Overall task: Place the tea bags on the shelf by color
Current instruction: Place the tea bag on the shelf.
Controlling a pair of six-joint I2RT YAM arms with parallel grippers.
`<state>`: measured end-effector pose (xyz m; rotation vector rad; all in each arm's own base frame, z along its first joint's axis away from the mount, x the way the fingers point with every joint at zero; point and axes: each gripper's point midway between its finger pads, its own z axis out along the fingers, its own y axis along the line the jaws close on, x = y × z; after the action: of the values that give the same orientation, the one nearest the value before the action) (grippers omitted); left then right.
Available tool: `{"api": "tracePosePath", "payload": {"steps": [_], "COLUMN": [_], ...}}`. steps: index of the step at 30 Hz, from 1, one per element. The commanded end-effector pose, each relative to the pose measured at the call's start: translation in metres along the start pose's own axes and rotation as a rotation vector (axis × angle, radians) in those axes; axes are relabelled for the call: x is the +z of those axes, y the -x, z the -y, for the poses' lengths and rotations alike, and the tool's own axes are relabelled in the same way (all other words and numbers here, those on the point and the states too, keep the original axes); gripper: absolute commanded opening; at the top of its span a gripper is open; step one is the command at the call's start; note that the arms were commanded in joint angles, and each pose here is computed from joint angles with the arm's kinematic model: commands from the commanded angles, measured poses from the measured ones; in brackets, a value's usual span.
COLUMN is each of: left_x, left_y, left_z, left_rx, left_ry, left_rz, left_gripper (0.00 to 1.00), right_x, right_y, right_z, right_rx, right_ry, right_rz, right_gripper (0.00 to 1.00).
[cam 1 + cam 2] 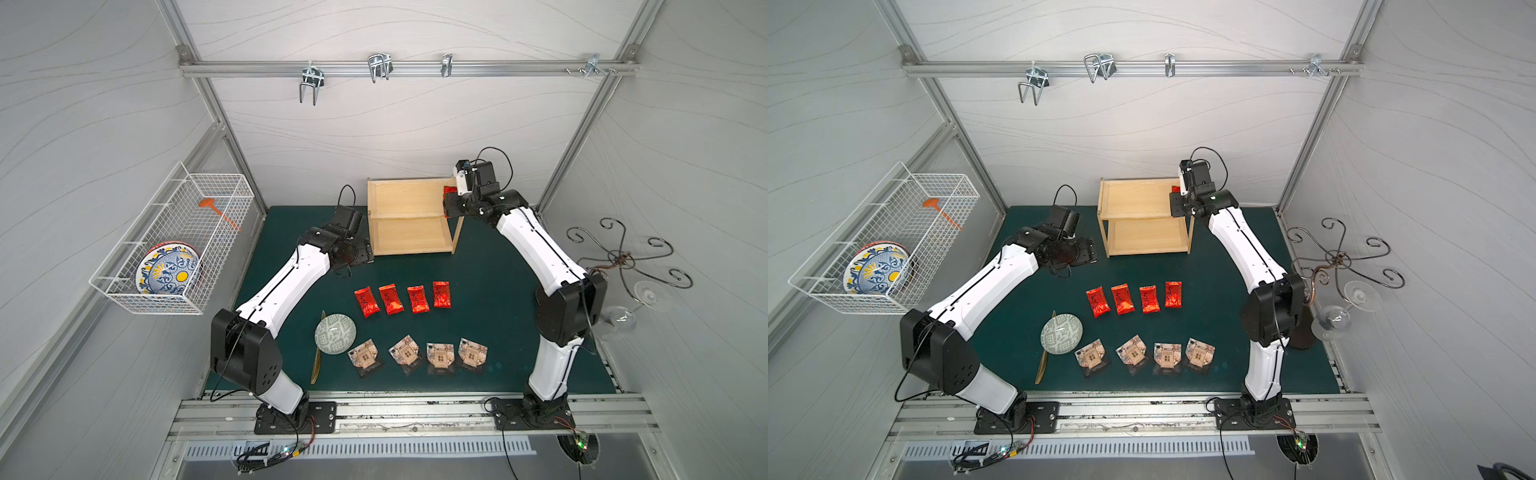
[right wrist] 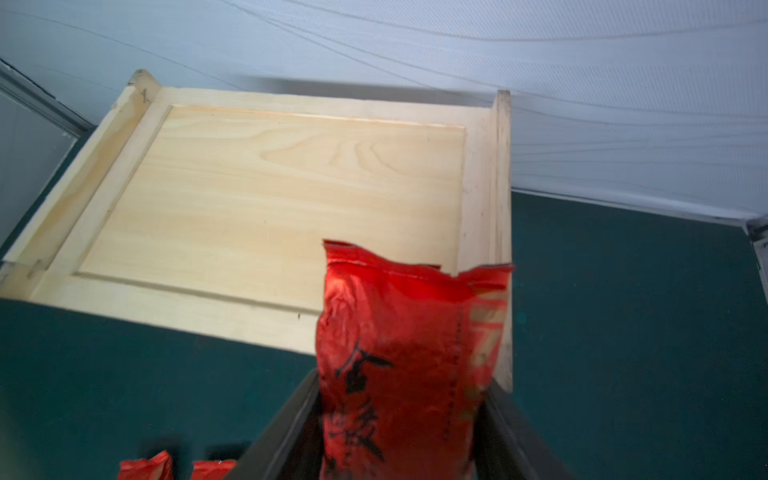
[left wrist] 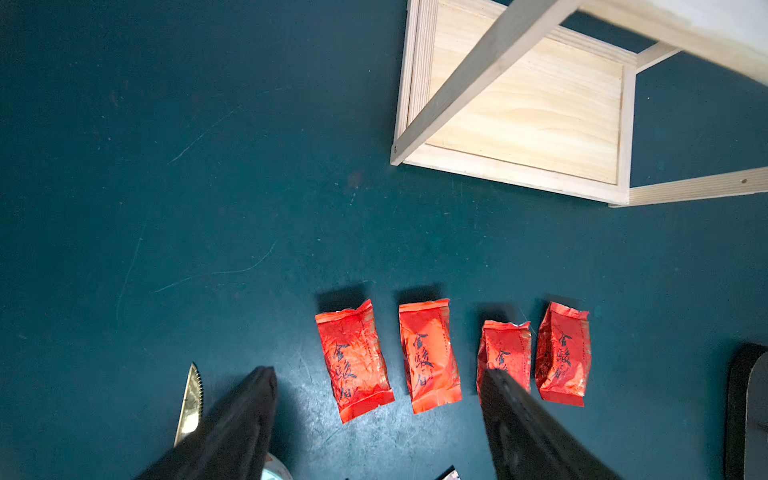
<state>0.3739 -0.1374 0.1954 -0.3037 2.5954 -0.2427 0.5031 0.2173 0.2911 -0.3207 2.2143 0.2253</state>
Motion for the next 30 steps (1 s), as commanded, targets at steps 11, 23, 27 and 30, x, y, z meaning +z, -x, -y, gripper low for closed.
{"api": "tracePosePath", "payload": {"steps": [11, 23, 27, 30], "left_x": [-0.003, 0.0, -0.001, -0.002], "left_y": [0.007, 0.004, 0.004, 0.005], "left_z": [0.011, 0.01, 0.009, 0.009], "left_rx": [0.046, 0.046, 0.05, 0.051], "left_ry": [-0.039, -0.047, -0.041, -0.041], "left_rz": [0.037, 0.033, 0.036, 0.04], "left_gripper": [0.83, 0.83, 0.83, 0.83], "right_x": [0.033, 0.052, 0.049, 0.043], "right_y": [0.005, -0.002, 0.003, 0.008], "right_z": [0.013, 0.02, 0.021, 0.019], "right_rx": [-0.083, -0.112, -0.096, -0.084], "right_ry": [-0.045, -0.08, -0.088, -0.085], "right_rz": [-0.023, -0.037, -0.025, -0.009], "right_gripper": [0.58, 0.61, 0.61, 0.62]}}
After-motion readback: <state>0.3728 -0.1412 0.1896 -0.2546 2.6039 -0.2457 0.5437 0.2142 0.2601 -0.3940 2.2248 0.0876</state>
